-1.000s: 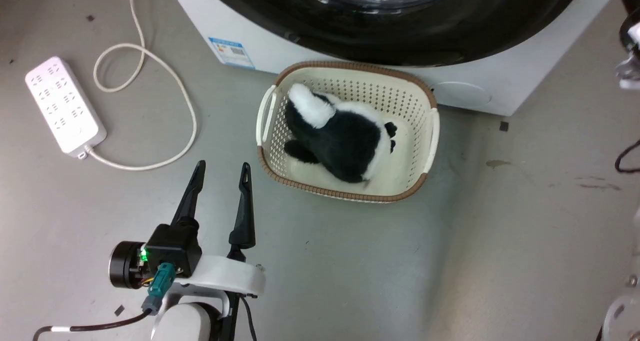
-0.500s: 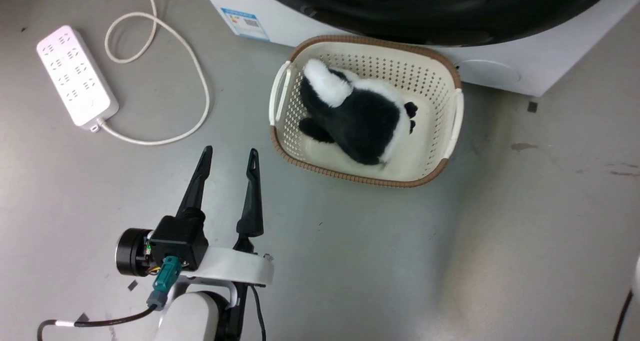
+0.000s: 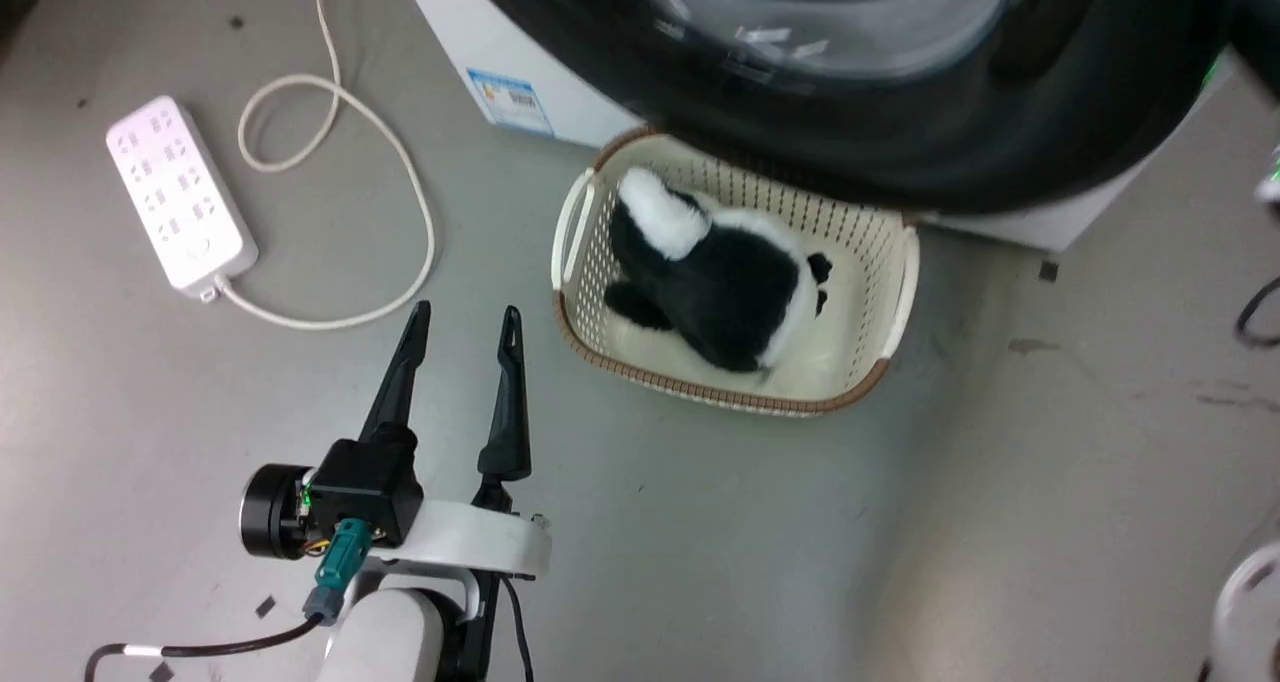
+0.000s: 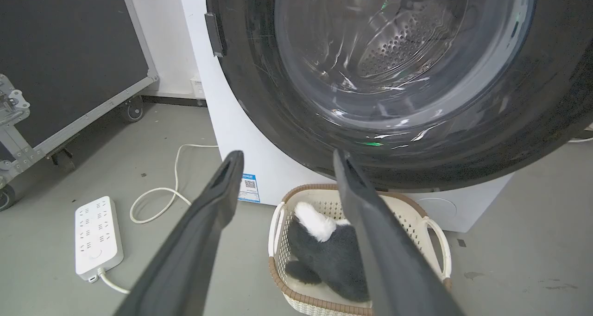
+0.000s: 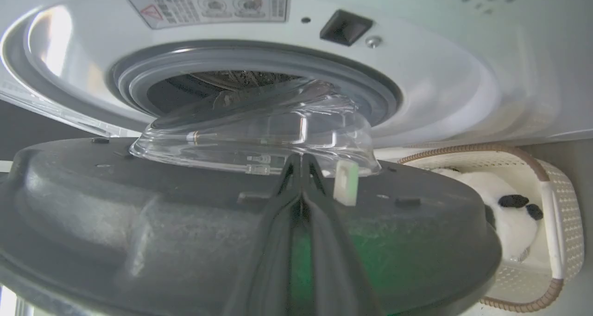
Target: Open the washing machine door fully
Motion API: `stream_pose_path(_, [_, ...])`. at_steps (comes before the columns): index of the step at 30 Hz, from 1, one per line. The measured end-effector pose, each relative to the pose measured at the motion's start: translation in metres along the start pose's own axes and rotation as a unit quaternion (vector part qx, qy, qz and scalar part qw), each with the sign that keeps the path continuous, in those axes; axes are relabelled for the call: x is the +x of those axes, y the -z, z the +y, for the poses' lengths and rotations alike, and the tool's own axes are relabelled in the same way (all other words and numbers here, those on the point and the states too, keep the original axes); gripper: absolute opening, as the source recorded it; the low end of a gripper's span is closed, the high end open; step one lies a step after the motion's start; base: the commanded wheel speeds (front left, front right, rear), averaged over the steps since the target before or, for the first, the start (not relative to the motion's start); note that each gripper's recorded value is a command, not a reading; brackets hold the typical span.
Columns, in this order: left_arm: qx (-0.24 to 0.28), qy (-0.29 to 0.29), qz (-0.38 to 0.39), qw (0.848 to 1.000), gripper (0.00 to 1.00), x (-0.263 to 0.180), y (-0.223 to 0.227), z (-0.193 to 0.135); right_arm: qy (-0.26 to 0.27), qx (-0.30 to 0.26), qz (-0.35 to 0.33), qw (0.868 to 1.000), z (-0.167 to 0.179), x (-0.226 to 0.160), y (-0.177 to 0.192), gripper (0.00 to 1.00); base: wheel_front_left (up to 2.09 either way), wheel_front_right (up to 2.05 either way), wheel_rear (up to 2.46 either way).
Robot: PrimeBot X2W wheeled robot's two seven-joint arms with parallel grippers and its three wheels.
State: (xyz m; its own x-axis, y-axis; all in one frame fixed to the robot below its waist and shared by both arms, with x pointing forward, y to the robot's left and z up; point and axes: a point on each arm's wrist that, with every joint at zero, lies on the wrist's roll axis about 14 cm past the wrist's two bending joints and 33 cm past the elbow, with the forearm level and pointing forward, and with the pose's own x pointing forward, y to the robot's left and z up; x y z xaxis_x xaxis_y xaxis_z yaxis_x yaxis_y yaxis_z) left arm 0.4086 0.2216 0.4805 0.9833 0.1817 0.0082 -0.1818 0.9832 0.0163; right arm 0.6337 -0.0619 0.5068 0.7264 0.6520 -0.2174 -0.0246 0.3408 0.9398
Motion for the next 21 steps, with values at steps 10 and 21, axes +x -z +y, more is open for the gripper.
stream_pose_path(10, [-0.008, 0.003, -0.028, 1.0, 1.0, -0.024, -0.024, 0.002, -0.04, 0.017, 0.082, 0.996, 0.018, -0.044, 0.075, 0.0, 0.0, 0.0, 0.0])
stream_pose_path(21, [-0.018, 0.026, -0.031, 0.999, 1.0, -0.044, -0.027, -0.008, -0.101, -0.003, 0.198, 0.975, 0.049, -0.063, 0.191, 0.0, 0.0, 0.0, 0.0])
